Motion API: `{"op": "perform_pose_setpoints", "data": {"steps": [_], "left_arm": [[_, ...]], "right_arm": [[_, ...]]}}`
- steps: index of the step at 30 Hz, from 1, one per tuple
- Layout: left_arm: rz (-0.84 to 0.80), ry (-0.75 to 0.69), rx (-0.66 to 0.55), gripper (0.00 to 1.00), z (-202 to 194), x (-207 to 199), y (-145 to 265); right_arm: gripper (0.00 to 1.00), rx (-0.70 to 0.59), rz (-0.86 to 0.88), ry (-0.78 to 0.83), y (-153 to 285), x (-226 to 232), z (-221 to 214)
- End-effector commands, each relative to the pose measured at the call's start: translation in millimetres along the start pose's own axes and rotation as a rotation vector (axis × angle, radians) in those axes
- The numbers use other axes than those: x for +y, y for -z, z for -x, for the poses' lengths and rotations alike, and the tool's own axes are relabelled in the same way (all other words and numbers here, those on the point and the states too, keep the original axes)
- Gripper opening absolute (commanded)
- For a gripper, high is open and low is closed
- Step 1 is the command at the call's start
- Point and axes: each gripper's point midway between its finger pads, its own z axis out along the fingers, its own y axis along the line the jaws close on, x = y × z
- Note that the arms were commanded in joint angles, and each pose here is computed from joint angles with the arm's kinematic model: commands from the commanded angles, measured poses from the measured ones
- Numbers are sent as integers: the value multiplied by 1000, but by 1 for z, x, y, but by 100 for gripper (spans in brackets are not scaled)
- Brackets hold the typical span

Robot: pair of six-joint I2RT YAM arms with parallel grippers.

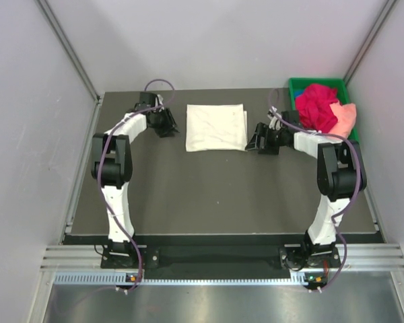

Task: Fold and stack the t-shirts
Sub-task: Neatly place the folded tshirt to the corner

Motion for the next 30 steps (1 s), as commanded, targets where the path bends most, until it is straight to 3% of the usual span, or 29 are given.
{"op": "perform_pose_setpoints", "data": {"steps": [1,4,5,24,28,30], "left_arm": [[-125,-96,-36,45,20,-20,-19],[-177,-90,-17,45,23,-25,-34],[-172,-69,-10,45,23,-24,-38],[-174,0,-26,41,20,-15,-79],[-176,15,-5,34,12,-14,-85],[-191,16,-15,25,15,-16,-85]], "right_arm": [[82,-40,36,38,8,28,-5],[88,-54,43,46,13,41,-17],[99,-75,43,57,18,47,-15],[100,-77,122,121,12,109,-26],[100,-89,138,135,19,122,-18],[100,-108,155,154,25,133,-11]]}}
